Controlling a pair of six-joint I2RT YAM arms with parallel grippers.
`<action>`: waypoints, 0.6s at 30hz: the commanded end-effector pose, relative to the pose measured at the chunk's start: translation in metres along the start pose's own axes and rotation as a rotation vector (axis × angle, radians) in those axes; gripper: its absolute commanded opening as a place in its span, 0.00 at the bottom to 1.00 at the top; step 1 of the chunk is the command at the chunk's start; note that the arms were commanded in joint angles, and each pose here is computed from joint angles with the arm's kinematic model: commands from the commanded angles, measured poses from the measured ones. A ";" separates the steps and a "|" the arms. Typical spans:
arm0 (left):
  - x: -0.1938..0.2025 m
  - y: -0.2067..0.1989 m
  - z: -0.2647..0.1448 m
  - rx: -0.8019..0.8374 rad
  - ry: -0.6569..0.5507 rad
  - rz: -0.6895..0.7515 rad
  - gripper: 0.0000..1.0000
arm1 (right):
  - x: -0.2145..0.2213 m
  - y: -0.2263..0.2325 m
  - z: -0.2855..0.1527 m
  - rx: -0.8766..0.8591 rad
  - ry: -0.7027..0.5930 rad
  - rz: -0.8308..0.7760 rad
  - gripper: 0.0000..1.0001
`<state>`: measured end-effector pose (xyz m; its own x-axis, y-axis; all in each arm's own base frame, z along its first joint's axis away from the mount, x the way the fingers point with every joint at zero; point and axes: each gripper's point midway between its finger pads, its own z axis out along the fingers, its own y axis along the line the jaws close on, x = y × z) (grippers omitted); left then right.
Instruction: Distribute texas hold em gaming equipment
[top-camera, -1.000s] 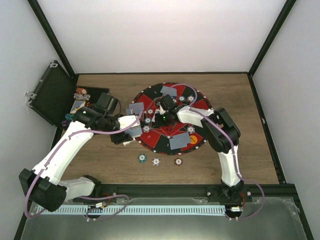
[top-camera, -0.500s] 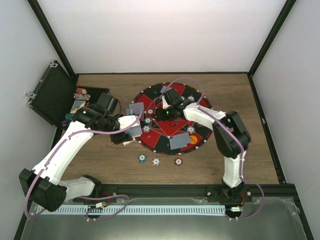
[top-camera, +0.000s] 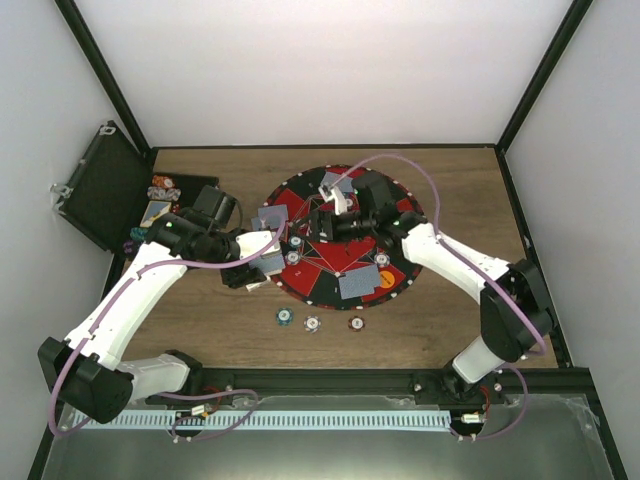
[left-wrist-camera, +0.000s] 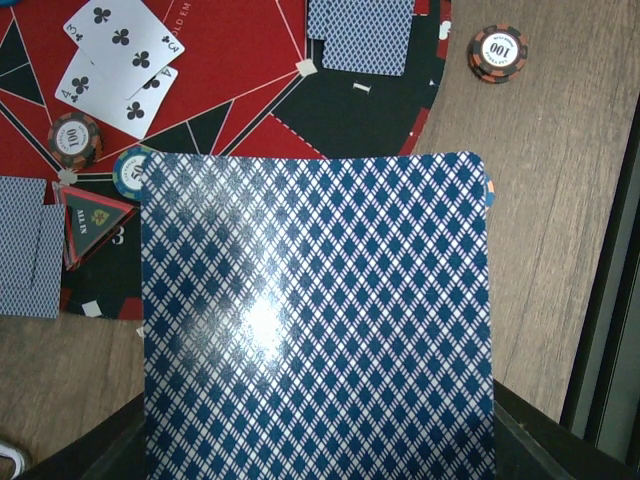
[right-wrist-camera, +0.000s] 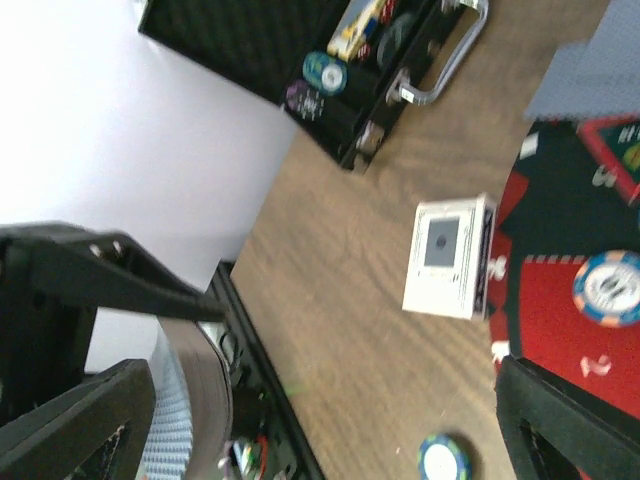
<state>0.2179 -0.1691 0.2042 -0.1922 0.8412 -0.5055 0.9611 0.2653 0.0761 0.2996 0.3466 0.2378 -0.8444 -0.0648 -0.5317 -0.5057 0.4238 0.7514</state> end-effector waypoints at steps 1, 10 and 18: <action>-0.012 0.002 -0.005 -0.001 -0.046 0.021 0.11 | 0.019 0.030 -0.003 -0.169 0.058 0.050 0.95; -0.015 0.003 -0.007 -0.005 -0.049 0.022 0.11 | 0.046 0.060 0.015 -0.294 0.139 0.053 0.95; -0.016 0.004 -0.007 -0.005 -0.051 0.021 0.11 | 0.055 0.069 0.037 -0.328 0.191 0.069 0.90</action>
<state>0.2191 -0.1709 0.2052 -0.1916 0.8387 -0.5097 0.9620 0.2634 0.0718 0.2281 0.3923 0.2374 -0.8857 -0.2033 -0.4174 -0.4516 0.1688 0.8761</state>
